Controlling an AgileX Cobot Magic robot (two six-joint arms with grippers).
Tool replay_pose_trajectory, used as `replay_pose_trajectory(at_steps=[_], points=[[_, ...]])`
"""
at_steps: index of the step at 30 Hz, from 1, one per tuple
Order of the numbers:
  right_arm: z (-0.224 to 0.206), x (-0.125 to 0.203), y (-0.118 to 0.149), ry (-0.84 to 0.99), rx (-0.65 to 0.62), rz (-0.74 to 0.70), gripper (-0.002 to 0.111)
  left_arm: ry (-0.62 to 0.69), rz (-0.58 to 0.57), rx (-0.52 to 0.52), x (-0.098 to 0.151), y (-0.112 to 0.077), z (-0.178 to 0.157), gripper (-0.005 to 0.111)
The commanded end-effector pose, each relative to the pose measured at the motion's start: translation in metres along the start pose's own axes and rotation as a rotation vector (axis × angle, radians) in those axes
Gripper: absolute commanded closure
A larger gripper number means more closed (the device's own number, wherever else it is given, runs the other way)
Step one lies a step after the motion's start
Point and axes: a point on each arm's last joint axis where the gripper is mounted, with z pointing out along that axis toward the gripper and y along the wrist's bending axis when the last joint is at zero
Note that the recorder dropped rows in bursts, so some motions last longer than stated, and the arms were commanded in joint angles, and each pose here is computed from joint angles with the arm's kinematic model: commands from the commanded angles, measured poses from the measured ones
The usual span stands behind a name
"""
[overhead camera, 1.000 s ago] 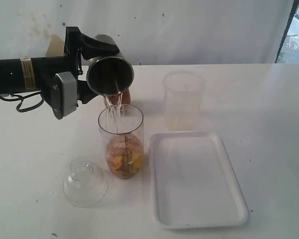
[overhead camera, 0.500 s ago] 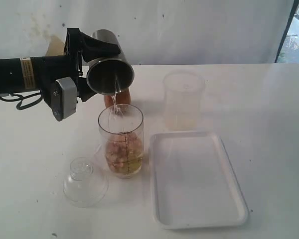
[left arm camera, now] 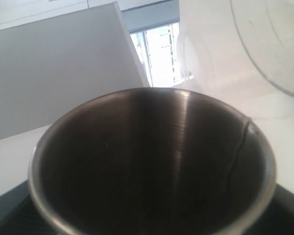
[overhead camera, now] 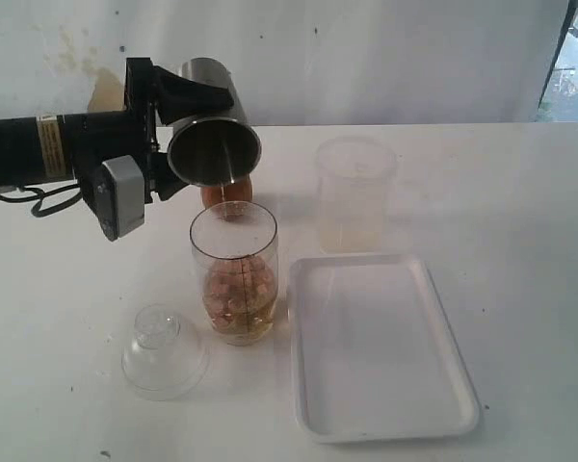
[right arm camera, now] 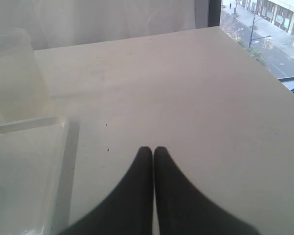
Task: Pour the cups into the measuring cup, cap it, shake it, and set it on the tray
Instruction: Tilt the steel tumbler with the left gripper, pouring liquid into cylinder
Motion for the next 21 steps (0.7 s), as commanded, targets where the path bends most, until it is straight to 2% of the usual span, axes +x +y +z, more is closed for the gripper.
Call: replay_pose_trajectory(at_steps=[1, 15, 21], points=[[-0.0001, -0.0006, 0.0001, -0.004, 0.000, 0.005, 0.108, -0.027, -0.022, -0.071, -0.0083, 0.0073, -0.0031, 0.107], [-0.0001, -0.0006, 0.0001, -0.004, 0.000, 0.005, 0.108, -0.013, 0.000, -0.071, -0.0077, 0.0066, -0.0033, 0.107], [-0.0001, -0.0006, 0.0001, -0.004, 0.000, 0.005, 0.108, -0.008, -0.161, -0.083, -0.0071, 0.0073, -0.0035, 0.107]])
